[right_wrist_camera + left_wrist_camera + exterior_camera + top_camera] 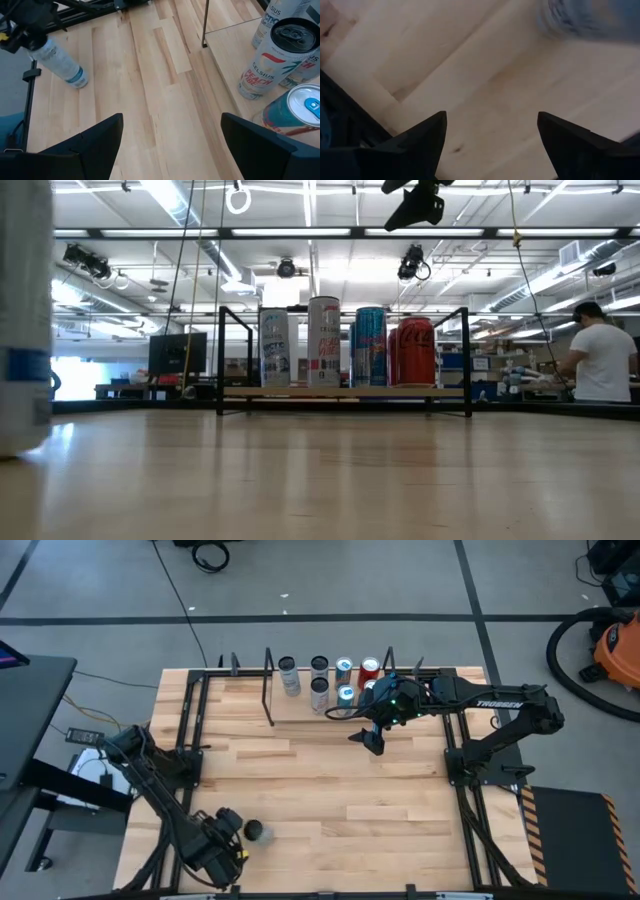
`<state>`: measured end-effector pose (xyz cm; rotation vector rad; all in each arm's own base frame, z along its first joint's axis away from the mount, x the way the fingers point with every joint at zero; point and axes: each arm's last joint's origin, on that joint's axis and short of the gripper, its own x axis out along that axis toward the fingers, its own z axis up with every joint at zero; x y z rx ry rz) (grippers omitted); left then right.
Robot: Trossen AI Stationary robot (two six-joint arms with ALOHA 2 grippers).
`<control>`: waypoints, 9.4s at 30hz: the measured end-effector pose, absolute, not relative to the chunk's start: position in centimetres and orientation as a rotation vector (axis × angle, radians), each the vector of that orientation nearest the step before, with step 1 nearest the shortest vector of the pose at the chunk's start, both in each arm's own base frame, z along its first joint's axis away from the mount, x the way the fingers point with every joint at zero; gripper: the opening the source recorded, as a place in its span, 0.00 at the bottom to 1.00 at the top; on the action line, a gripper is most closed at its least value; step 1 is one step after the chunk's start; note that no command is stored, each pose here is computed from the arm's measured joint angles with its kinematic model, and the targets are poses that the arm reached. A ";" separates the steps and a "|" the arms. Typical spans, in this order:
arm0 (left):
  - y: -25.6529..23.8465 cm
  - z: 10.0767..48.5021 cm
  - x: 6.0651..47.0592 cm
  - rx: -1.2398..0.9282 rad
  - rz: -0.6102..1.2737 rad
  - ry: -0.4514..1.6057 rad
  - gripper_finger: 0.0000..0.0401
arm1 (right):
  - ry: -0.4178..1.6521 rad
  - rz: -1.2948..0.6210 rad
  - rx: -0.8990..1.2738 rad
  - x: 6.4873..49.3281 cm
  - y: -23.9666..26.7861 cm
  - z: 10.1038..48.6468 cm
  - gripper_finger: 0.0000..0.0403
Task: Place canned beverage on shelf
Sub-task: Put the white and blue soda can on the shelf aligned with the other white and blue soda can
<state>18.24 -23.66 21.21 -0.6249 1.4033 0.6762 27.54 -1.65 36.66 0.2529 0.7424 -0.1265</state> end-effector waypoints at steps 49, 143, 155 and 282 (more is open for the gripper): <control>-20.5 30.8 23.7 -0.604 0.434 1.147 0.78 | 0.736 -0.063 0.274 27.6 -1.4 36.8 0.86; 5.8 39.7 31.6 -0.913 0.763 0.950 0.65 | 0.767 -0.117 0.295 26.0 -1.4 37.2 0.86; 10.9 37.9 32.3 -1.018 0.891 0.929 0.65 | 0.780 -0.119 0.295 25.9 -1.4 37.1 0.86; 19.1 33.1 32.6 -1.118 1.047 1.000 0.74 | 0.852 -0.123 0.295 25.5 -1.2 36.7 0.86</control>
